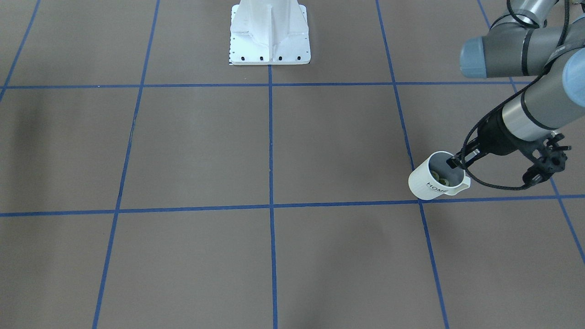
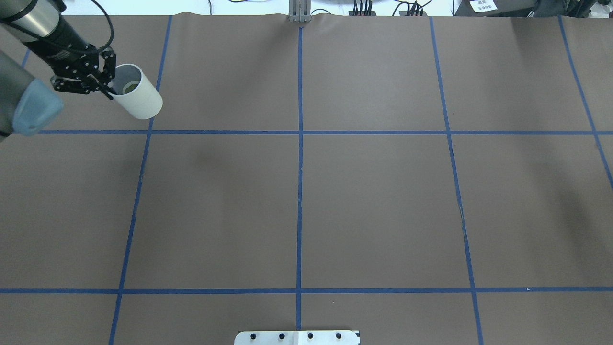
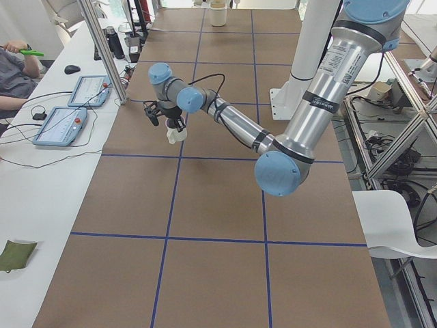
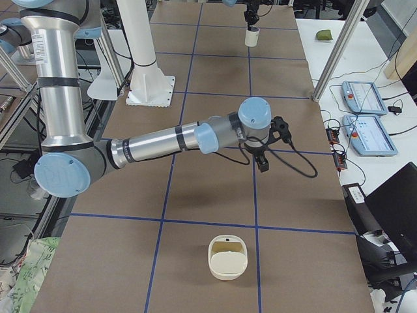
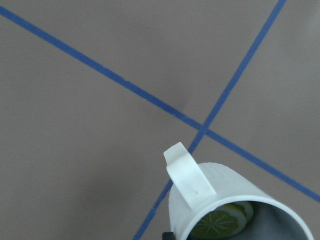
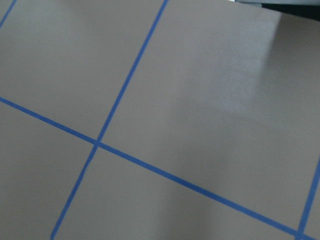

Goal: Left arm hands cup to right arm to dump lemon

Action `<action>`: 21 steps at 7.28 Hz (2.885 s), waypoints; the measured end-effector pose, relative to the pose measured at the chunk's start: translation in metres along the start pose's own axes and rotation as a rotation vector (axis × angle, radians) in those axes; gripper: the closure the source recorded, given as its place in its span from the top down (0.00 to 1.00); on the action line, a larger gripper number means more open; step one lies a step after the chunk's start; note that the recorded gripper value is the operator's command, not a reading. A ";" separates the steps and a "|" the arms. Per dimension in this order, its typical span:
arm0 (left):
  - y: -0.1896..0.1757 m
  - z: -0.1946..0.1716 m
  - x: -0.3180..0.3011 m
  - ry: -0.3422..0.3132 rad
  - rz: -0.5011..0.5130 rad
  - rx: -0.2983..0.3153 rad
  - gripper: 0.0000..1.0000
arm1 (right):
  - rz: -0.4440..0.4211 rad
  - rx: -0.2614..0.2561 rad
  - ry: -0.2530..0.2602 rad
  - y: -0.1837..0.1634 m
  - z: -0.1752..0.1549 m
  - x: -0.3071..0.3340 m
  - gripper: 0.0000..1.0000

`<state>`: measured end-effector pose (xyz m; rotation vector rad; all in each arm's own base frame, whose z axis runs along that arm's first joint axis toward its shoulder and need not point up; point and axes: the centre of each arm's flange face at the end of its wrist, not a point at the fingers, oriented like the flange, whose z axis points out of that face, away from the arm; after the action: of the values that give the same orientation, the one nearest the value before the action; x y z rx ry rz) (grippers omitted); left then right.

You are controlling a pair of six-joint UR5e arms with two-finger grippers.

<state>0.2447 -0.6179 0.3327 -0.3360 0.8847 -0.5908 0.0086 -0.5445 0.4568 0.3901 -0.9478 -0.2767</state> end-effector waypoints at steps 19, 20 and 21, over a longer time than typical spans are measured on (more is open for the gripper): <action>0.195 0.022 0.223 0.043 -0.080 -0.430 0.00 | -0.360 0.565 -0.149 -0.030 0.226 -0.480 0.98; 0.201 0.023 0.223 0.042 -0.072 -0.436 0.00 | -0.360 0.568 -0.141 -0.030 0.227 -0.480 0.98; 0.207 0.023 0.224 0.043 -0.064 -0.440 0.00 | -0.358 0.573 -0.132 -0.030 0.228 -0.480 0.98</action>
<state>0.4434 -0.5897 0.1021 -0.7534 1.0467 -0.4588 -0.4495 -0.4271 0.2118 1.0845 -1.0793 -0.3566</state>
